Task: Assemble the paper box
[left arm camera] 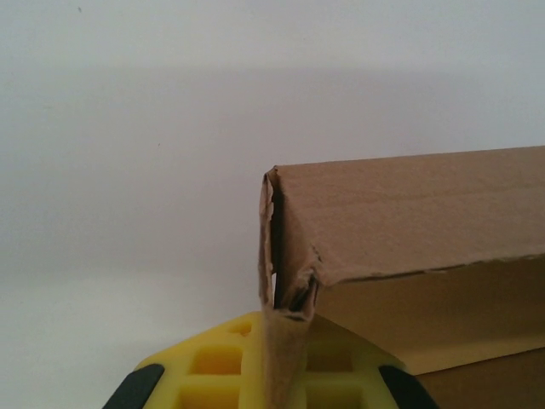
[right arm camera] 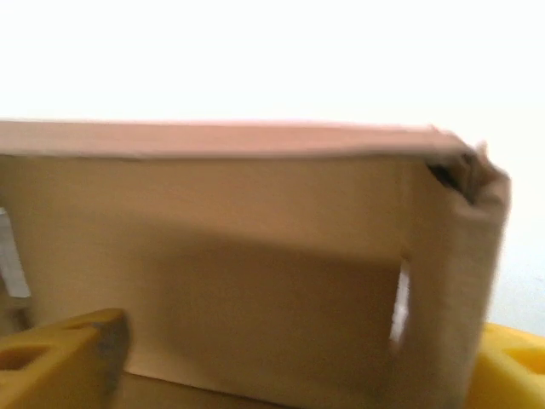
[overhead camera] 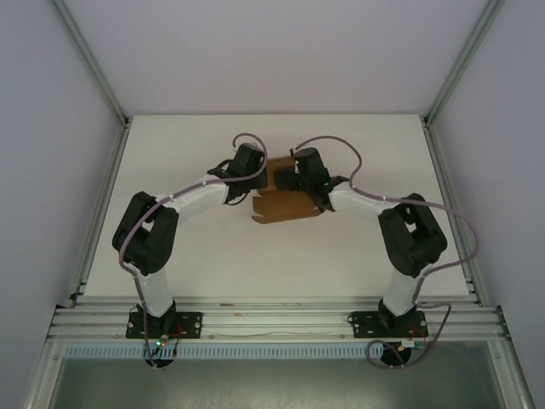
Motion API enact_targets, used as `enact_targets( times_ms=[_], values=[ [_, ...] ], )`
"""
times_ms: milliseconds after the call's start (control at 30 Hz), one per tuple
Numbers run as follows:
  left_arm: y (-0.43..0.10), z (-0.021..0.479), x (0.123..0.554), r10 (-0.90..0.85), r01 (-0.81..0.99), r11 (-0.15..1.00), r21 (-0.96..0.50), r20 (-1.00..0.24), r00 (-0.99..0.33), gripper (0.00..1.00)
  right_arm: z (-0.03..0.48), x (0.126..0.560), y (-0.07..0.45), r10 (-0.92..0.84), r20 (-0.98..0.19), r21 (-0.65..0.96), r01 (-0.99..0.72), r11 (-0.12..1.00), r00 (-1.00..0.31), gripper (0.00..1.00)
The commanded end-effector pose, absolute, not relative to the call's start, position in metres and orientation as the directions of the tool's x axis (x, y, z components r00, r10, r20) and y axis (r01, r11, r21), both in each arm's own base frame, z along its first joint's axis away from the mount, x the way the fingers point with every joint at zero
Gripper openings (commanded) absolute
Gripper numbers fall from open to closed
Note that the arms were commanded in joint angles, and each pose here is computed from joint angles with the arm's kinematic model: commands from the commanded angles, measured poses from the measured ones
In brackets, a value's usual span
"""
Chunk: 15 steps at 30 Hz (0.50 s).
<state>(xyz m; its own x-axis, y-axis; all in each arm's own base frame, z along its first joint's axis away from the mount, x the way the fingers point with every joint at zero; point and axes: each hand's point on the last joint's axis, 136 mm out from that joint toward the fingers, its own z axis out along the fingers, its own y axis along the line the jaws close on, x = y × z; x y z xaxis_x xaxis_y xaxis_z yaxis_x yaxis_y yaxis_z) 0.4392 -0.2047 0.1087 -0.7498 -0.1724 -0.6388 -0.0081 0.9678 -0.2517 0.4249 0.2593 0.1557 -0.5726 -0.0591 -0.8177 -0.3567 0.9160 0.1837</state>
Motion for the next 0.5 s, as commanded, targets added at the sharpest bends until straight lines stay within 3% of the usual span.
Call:
enact_targets(
  times_ms=[0, 200, 467],
  values=[
    [-0.206, 0.13, 0.431, -0.111, 0.084, 0.965, -0.247, -0.679, -0.726, 0.0, 0.206, 0.42, 0.254, 0.024, -0.873, 0.233, -0.374, 0.897, -0.487, 1.0],
    [-0.212, 0.123, 0.39, 0.089, 0.255, 0.944, -0.21, -0.581, -0.809, 0.0, 0.225, 0.393, 0.207, 0.089, -0.856, 0.237, -0.235, 0.943, -0.509, 1.0],
    [-0.174, 0.066, 0.303, 0.205, 0.216, 0.972, -0.088, -0.12, -0.971, 0.0, 0.203, 0.347, 0.15, 0.091, -0.749, 0.184, -0.075, 0.98, -0.656, 1.0]
  ],
)
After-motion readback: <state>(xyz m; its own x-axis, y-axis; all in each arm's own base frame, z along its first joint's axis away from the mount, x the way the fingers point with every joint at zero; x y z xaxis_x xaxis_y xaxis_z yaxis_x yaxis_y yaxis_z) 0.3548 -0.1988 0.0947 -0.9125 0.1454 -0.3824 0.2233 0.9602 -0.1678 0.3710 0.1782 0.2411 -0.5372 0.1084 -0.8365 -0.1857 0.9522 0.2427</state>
